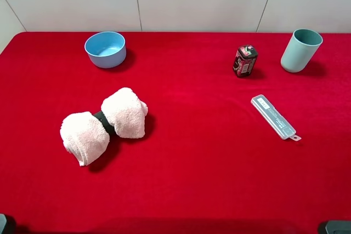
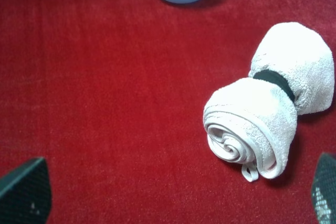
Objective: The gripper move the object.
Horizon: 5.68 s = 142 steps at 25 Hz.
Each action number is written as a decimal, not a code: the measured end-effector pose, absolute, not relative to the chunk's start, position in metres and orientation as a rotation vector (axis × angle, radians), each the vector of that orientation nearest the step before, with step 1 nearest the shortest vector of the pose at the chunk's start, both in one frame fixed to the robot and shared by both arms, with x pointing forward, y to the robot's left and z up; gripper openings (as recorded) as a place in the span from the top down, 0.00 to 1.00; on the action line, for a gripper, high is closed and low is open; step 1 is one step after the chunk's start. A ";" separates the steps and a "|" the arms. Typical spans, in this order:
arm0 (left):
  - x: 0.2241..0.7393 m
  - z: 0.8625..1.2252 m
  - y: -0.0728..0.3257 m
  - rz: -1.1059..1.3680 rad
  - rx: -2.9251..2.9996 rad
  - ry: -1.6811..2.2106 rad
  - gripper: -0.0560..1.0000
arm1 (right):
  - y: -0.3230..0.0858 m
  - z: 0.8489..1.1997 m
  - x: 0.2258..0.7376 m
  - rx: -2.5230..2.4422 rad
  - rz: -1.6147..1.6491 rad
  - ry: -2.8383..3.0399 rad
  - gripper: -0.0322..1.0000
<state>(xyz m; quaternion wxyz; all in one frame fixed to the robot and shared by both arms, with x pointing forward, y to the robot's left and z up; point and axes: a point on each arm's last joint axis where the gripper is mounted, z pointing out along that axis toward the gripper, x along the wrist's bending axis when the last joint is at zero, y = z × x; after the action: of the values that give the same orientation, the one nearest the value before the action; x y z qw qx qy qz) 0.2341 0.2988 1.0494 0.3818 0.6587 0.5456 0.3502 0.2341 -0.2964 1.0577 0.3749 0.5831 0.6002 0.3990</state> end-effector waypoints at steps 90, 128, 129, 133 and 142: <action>0.234 1.049 0.299 0.894 1.681 1.392 0.02 | -0.381 0.924 0.676 2.366 0.407 1.725 0.38; 0.234 1.049 0.299 0.894 1.681 1.392 0.02 | -0.379 0.925 0.675 2.403 0.430 1.714 0.94; 0.234 1.049 0.299 0.894 1.681 1.392 0.02 | -0.379 0.928 0.675 2.401 0.433 1.714 0.94; 0.234 1.049 0.299 0.894 1.681 1.392 0.02 | -0.377 0.946 0.671 2.390 0.454 1.709 0.94; 0.234 1.049 0.299 0.894 1.681 1.392 0.02 | -0.372 0.993 0.653 2.383 0.463 1.733 0.94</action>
<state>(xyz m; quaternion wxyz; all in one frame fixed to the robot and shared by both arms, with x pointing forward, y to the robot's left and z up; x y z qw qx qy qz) 0.2341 0.2988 1.0494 0.3818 0.6587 0.5456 0.3502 0.6533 -0.3724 0.9932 0.0795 0.7964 0.5792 0.1547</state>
